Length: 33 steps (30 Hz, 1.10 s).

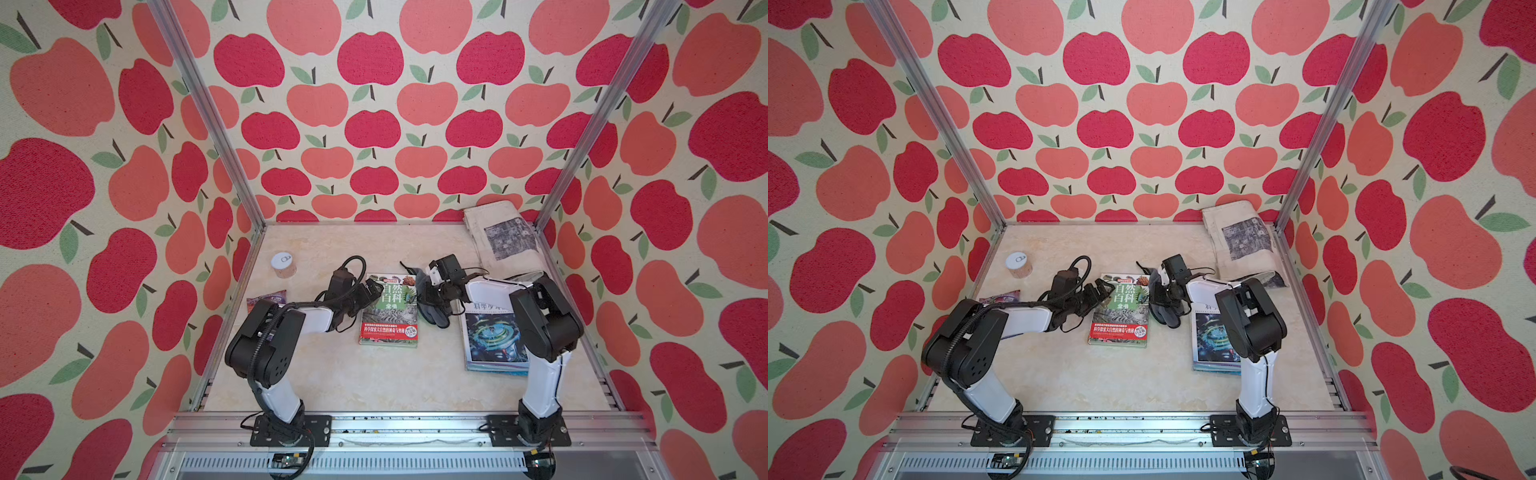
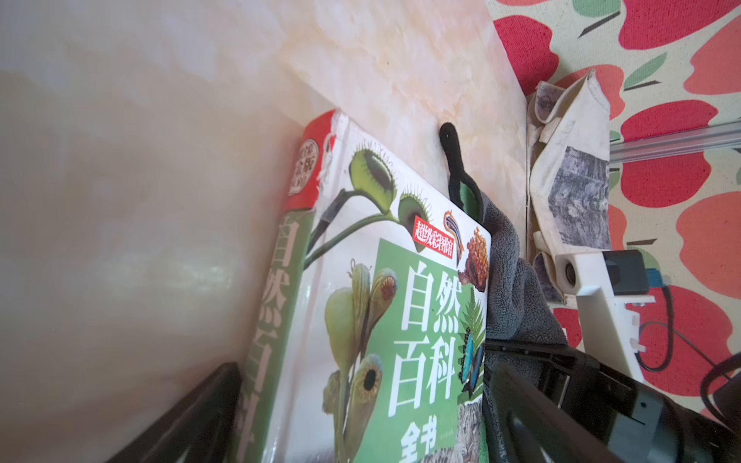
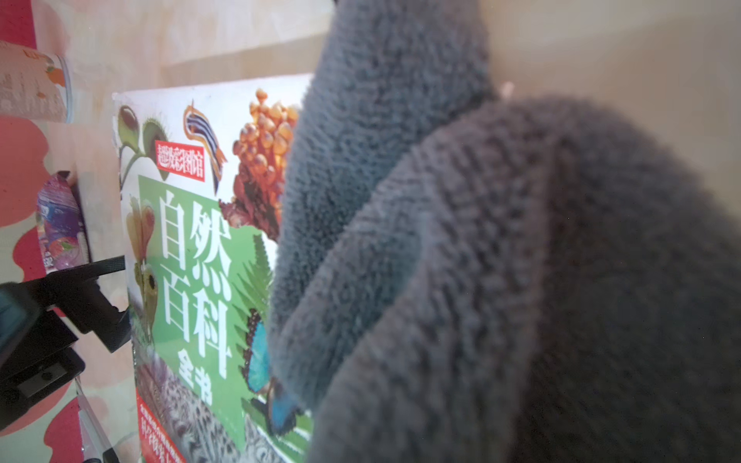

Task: Wipe the cover of the book
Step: Move the book to the center of the board, then wipe the dirt from the cover of the book.

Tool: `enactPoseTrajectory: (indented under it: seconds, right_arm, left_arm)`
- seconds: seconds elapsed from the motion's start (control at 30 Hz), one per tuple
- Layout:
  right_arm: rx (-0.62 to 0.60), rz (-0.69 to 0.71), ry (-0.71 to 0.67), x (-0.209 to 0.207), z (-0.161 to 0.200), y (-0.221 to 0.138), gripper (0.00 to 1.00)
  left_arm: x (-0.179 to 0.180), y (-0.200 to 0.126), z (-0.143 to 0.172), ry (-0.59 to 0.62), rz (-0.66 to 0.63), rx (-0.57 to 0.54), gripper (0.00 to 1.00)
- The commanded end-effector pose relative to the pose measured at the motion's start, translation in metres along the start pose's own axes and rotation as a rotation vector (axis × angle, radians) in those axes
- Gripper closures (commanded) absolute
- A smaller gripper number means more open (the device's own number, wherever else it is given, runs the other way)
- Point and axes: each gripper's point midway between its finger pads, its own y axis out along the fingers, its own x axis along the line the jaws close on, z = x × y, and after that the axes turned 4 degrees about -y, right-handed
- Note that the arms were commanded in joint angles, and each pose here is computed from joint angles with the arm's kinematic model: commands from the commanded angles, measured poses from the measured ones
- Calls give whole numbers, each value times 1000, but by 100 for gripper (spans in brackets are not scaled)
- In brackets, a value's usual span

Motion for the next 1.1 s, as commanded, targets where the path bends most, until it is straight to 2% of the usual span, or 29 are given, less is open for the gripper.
enactPoseTrajectory:
  seconds: [0.0, 0.13, 0.3, 0.43, 0.57, 0.63, 0.77, 0.9, 1.07]
  right_arm:
    - [50, 78, -129, 14, 19, -29, 98]
    - [-10, 183, -232, 22, 8, -68, 98]
    - [0, 126, -314, 61, 20, -76, 97]
    - [37, 86, -347, 88, 34, -56, 97]
    - [141, 30, -338, 106, 51, -11, 97]
    - [194, -7, -316, 115, 58, 16, 97]
    - [248, -123, -242, 138, 63, 45, 98]
    - [265, -121, -187, 122, 70, 50, 98]
    - [209, -37, -146, 75, 68, 20, 98]
  left_arm:
    - [0, -5, 45, -24, 26, 135, 1]
    - [-8, -18, 45, -4, 47, 122, 1]
    - [-15, -41, 42, 0, 77, 83, 1]
    - [-20, -59, 40, -42, 156, 53, 1]
    - [-18, -63, 46, -56, 171, 66, 1]
    - [-16, -62, 48, -98, 209, 72, 1]
    - [-11, -64, 48, -153, 252, 61, 1]
    - [-8, -69, 44, -154, 239, 44, 1]
    - [-4, -71, 43, -131, 213, 29, 1]
